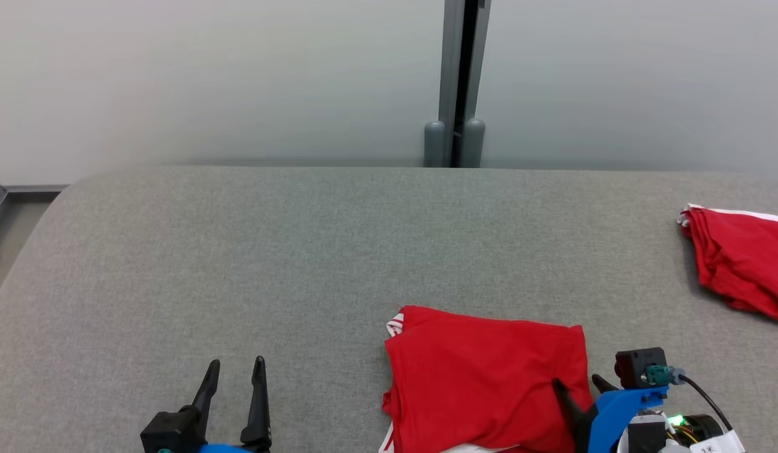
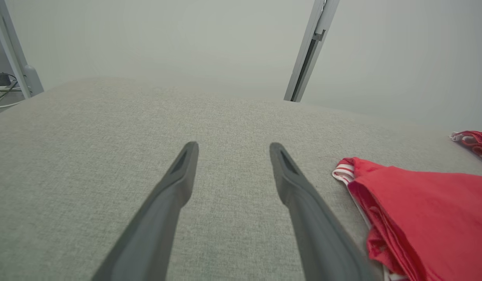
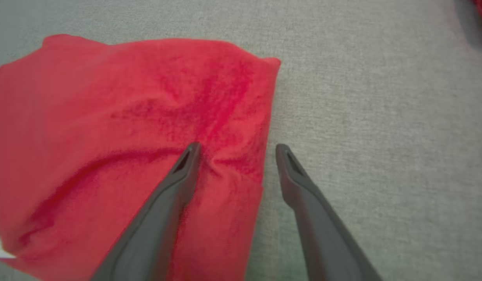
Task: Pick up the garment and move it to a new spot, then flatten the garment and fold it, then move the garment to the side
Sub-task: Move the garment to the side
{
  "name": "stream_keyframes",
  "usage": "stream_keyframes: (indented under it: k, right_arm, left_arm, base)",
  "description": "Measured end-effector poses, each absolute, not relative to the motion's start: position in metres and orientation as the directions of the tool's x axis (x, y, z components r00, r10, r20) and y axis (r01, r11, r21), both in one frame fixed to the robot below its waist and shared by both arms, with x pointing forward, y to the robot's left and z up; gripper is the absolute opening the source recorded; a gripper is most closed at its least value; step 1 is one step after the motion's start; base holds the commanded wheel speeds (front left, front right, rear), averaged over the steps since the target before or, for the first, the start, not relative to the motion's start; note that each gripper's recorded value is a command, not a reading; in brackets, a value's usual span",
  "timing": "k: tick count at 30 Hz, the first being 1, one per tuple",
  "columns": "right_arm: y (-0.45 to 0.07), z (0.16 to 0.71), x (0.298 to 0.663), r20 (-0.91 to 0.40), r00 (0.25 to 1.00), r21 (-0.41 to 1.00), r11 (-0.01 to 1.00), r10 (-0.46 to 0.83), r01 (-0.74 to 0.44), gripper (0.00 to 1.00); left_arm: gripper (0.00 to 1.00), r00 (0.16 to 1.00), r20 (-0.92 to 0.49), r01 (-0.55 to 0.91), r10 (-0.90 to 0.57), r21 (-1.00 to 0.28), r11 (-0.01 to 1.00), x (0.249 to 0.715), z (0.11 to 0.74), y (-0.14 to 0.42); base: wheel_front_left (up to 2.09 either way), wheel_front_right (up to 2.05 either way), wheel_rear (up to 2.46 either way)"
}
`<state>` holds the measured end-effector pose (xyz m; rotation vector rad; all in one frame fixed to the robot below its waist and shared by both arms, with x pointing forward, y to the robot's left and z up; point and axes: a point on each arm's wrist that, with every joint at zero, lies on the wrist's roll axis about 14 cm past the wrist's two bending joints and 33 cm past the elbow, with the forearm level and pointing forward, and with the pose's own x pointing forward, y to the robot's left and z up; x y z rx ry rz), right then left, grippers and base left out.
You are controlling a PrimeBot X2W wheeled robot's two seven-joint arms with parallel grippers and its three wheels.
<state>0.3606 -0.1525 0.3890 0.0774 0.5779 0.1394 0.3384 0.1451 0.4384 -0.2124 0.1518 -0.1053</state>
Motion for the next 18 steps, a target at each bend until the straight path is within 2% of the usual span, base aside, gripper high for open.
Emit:
stream_keyframes:
  k: [6,8,9,10,14,18]
  right_arm:
    - [-0.149,0.372,0.366,-0.603,0.781,0.123,0.986,0.161,-0.109,1.0]
    - [-0.148,0.37,0.37,-0.604,0.78,0.125,0.986,0.164,-0.11,0.33]
    - [-0.148,0.369,0.371,-0.6,0.783,0.129,0.986,0.165,-0.109,0.04]
    - [-0.148,0.371,0.373,-0.59,0.79,0.134,0.985,0.165,-0.106,0.0]
    - [-0.156,0.378,0.38,-0.544,0.827,0.141,0.987,0.143,-0.078,0.0]
    - [-0.188,0.393,0.389,-0.485,0.873,0.107,0.994,0.055,-0.003,0.0]
  left_arm:
    - [1.0,0.981,-0.163,0.064,-0.101,-0.219,0.974,0.341,0.431,0.151]
    - [1.0,0.98,-0.174,0.058,-0.097,-0.219,0.974,0.342,0.428,0.152]
    - [1.0,0.979,-0.177,0.056,-0.096,-0.219,0.974,0.343,0.427,0.152]
    - [1.0,0.979,-0.181,0.057,-0.098,-0.219,0.974,0.344,0.425,0.152]
    - [1.0,0.973,-0.191,0.084,-0.127,-0.221,0.972,0.351,0.422,0.143]
    - [1.0,0.96,-0.203,0.147,-0.194,-0.225,0.963,0.363,0.416,0.121]
  base:
    - [0.0,0.0,0.0]
    - [0.0,0.0,0.0]
    - [0.0,0.0,0.0]
    - [0.0,0.0,0.0]
    - [0.0,0.0,0.0]
    - [0.0,0.0,0.0]
